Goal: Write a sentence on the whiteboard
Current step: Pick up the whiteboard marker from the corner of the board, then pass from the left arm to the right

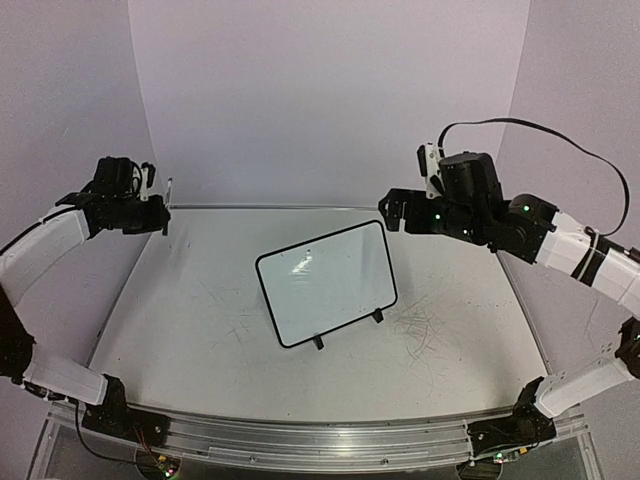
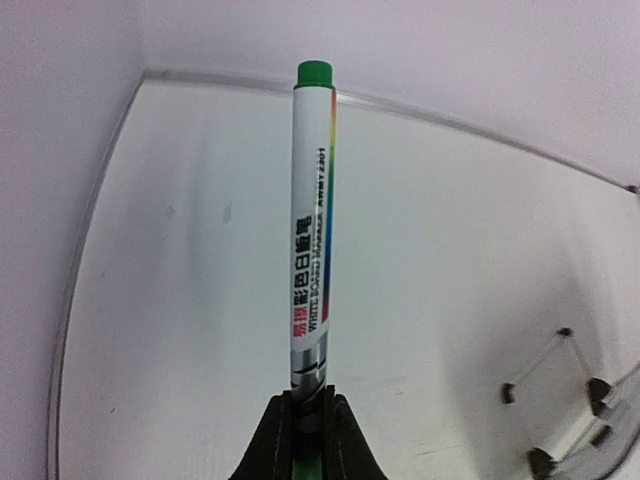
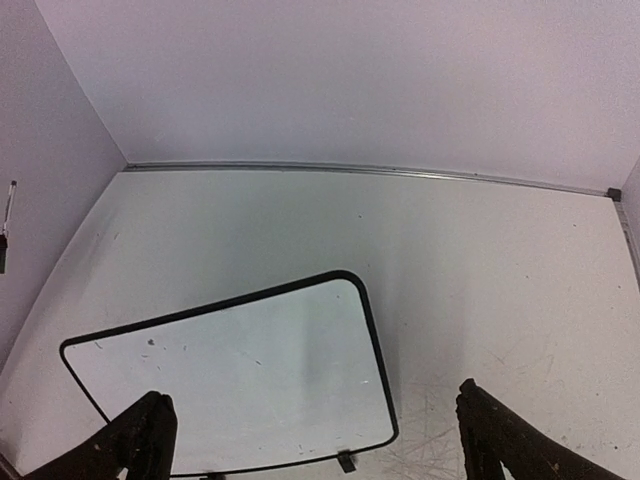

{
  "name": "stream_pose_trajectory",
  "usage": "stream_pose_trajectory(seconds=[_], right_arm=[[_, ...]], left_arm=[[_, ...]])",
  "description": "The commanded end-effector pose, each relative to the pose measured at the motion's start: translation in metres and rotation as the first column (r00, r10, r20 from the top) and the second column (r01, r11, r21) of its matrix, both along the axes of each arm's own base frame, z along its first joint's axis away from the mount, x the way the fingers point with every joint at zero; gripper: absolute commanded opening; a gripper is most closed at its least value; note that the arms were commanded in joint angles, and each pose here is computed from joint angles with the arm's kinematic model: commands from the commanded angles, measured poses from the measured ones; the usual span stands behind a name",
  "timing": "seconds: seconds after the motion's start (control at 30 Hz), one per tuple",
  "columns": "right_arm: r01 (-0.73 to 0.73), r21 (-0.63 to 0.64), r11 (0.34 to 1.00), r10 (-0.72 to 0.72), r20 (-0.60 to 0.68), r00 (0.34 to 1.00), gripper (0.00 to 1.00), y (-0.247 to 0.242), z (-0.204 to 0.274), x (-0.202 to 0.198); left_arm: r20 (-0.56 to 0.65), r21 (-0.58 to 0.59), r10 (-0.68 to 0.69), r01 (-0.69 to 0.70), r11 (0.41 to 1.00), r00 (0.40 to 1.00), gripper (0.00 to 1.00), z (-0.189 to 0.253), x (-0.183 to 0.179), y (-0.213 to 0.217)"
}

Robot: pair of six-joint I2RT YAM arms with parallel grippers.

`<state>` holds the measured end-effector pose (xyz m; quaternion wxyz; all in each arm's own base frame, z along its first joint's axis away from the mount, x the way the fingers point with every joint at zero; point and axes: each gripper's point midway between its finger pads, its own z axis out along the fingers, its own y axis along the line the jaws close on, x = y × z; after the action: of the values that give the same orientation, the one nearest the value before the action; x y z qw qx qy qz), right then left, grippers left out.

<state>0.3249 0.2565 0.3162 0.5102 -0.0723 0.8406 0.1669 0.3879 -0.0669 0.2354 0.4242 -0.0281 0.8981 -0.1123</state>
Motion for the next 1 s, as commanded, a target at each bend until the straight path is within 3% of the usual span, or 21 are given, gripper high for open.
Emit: stream_pose_trajectory(seconds=[0.0, 0.2, 0.33, 0.5, 0.67, 0.97], right_arm=[[-0.196, 0.183, 0.963, 0.202, -0.014, 0.979, 0.98, 0.049, 0.037, -0.003], [-0.410, 0.296, 0.863, 0.430, 0.000, 0.903, 0.98, 0.099, 0.073, -0.012], [-0.511, 0.331, 0.793, 0.540, 0.005, 0.842, 0.98, 0.121, 0.082, -0.019], [-0.626, 0.381, 0.681, 0.696, -0.070, 0.715, 0.93, 0.151, 0.062, -0.035], [-0.633, 0.397, 0.664, 0.723, -0.128, 0.678, 0.89, 0.158, 0.037, -0.038], [-0.647, 0.424, 0.634, 0.764, -0.210, 0.611, 0.72, 0.167, 0.000, -0.045]], left_arm=[[0.295, -0.021, -0.349, 0.372, 0.928, 0.889, 0.00, 0.107, -0.033, -0.102], [0.420, 0.030, -0.583, 0.631, 0.775, 0.696, 0.00, 0.149, -0.081, -0.183], [0.406, 0.056, -0.676, 0.721, 0.690, 0.615, 0.00, 0.143, -0.098, -0.221], [0.351, 0.103, -0.774, 0.799, 0.592, 0.528, 0.00, 0.120, -0.116, -0.262], [0.278, 0.125, -0.825, 0.833, 0.539, 0.492, 0.00, 0.097, -0.122, -0.280], [0.204, 0.140, -0.873, 0.869, 0.474, 0.443, 0.00, 0.077, -0.142, -0.286]])
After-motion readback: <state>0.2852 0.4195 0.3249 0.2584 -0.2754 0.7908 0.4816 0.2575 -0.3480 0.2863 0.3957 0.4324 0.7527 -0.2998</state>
